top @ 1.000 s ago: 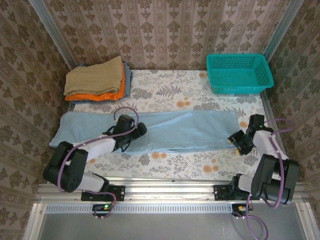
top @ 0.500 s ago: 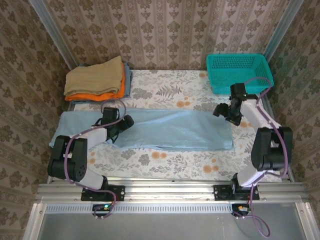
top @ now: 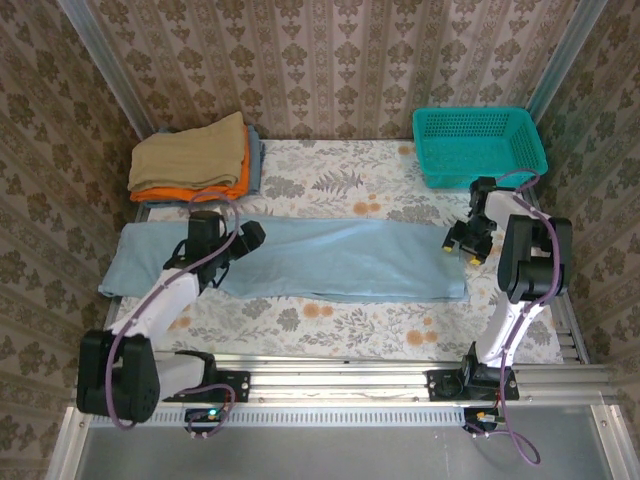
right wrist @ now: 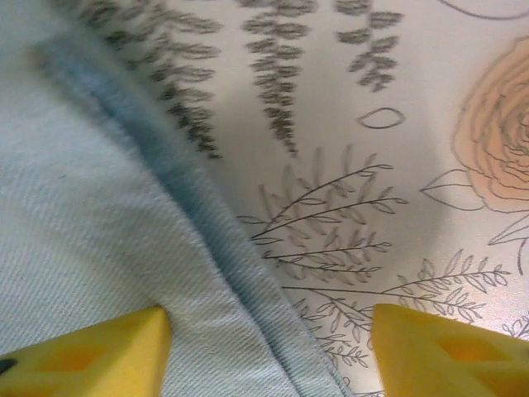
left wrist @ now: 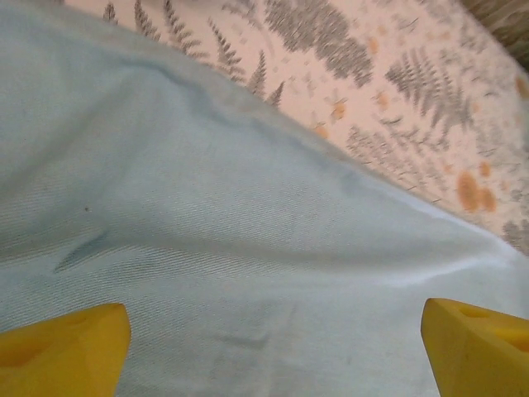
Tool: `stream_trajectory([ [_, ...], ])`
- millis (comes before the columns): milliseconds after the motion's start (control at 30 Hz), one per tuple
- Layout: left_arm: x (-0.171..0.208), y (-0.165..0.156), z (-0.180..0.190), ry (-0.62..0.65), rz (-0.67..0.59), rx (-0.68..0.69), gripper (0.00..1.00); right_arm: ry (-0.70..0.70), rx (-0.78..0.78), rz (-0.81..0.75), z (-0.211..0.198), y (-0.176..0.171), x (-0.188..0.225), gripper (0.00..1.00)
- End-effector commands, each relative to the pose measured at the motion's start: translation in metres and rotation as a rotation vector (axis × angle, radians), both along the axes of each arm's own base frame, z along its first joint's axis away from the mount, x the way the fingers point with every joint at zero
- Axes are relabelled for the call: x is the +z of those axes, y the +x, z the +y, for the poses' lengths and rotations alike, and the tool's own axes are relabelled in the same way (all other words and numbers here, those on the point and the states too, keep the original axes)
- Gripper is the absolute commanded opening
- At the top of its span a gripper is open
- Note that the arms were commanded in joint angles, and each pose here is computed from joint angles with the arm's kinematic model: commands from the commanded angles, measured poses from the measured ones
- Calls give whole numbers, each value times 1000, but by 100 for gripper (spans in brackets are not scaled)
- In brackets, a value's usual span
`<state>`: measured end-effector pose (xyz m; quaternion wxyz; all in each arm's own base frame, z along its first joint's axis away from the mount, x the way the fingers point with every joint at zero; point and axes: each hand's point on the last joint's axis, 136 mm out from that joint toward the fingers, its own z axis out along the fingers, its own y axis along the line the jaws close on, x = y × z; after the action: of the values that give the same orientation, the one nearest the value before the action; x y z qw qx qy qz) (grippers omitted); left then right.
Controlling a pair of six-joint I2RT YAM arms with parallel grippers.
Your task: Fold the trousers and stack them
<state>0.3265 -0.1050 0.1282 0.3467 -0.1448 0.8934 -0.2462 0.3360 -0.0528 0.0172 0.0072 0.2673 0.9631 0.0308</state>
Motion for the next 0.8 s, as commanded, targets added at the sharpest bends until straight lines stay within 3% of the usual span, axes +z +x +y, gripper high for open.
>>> stream_trajectory([
  [0,11,-13,4,4,-4,-11,92,57,14,43,12,-7,-10,58],
  [100,15,-16,6,2,-6,-10,92,95,17,27,19,-7,-10,40],
  [167,16,-18,8,-5,-4,-12,92,101,13,30,19,-8,-10,21],
  [267,17,-22,10,-12,-5,-7,92,71,0,32,13,-8,-8,0],
  [367,18,-28,13,-10,-8,-1,91,5,-68,0,-7,-11,7,0],
  [667,7,-36,14,-13,28,-1,90,-219,-342,-259,-86,-28,104,0],
  [767,5,-38,8,-37,40,-11,89,-191,-389,-300,-98,-19,117,0],
])
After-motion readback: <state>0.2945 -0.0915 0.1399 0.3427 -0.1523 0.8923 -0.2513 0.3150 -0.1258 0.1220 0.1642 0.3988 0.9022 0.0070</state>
